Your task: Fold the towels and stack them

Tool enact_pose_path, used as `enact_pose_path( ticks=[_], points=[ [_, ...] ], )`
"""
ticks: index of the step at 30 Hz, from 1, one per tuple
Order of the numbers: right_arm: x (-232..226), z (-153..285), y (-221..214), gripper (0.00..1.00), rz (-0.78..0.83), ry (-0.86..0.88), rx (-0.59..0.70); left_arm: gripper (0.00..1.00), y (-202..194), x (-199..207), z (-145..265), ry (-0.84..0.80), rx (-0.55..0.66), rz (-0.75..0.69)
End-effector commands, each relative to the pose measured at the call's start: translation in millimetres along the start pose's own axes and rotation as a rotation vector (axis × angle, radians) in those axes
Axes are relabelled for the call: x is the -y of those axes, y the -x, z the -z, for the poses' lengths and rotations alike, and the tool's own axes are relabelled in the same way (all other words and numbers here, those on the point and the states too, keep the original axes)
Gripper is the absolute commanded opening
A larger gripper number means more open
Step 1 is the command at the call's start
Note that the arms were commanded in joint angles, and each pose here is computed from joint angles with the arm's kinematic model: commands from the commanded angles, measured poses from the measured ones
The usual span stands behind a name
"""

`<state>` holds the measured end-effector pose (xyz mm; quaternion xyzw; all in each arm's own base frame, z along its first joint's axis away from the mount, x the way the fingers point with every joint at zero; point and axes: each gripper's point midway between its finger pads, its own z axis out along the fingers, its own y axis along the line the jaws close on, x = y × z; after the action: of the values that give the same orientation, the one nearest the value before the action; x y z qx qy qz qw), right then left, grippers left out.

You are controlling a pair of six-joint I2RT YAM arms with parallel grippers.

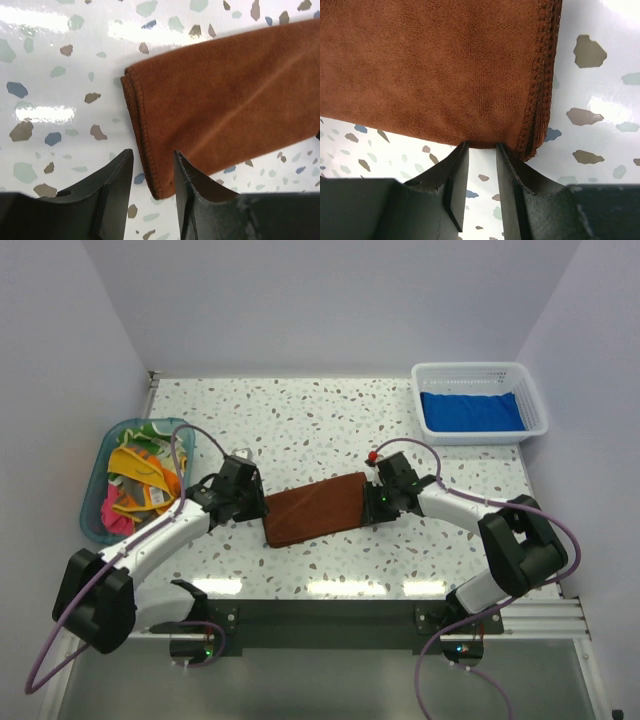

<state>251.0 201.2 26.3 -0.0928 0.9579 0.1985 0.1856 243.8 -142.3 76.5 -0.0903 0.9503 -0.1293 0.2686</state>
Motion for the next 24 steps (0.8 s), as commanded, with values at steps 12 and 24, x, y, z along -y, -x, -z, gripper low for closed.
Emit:
enact_pose_path(
  ticks=[12,24],
  points=[
    [10.0,-9.7,6.1,0.31,-0.009,-0.039,0.061,0.34,42.7,-2.9,-43.3,0.12,0.131,0.066],
    [13.8,-12.3,-0.7,0.3,-0.005,-0.048,0.044,0.32,43.7,-7.6,-57.0,0.158,0.131,0.075]
  ],
)
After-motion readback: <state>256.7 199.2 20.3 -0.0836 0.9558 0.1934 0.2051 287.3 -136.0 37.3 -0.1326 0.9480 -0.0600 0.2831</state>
